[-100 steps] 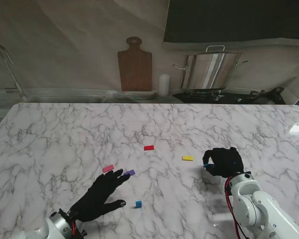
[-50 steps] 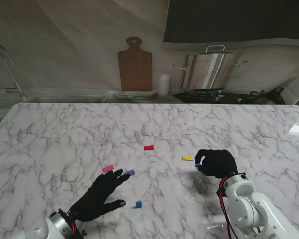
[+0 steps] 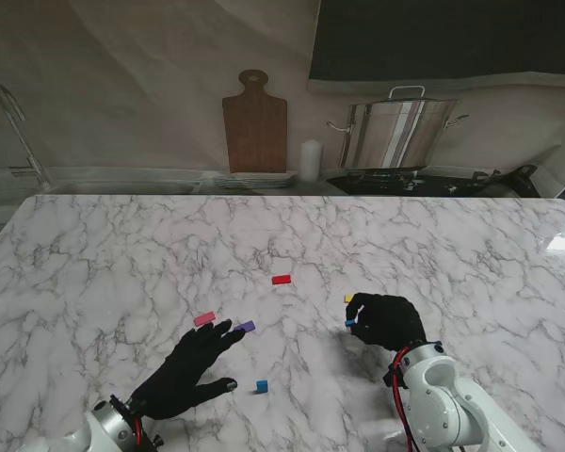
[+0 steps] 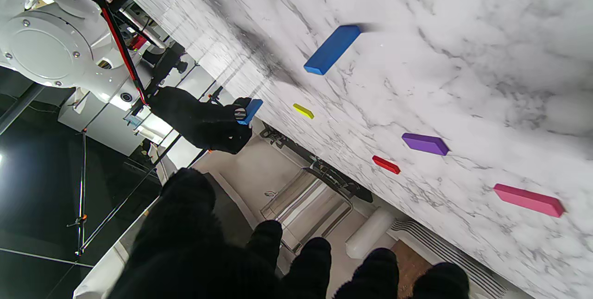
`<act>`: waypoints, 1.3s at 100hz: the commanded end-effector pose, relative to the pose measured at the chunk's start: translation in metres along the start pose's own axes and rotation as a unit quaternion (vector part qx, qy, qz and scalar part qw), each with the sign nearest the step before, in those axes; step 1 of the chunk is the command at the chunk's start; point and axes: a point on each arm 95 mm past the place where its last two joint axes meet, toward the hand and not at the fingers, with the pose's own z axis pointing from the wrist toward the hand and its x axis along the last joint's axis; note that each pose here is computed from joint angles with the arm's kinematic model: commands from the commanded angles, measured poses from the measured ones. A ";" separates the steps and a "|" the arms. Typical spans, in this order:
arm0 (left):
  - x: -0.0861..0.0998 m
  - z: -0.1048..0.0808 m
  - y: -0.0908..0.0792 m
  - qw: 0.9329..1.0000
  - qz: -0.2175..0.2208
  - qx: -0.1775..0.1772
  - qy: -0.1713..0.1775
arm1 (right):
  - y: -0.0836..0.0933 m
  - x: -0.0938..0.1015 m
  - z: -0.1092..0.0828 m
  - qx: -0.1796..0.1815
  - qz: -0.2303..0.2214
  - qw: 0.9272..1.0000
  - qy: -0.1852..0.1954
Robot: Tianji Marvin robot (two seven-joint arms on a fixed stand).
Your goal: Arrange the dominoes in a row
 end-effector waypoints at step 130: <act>0.000 -0.004 0.001 1.000 0.001 -0.005 0.001 | -0.110 0.108 0.000 0.047 0.117 0.992 0.023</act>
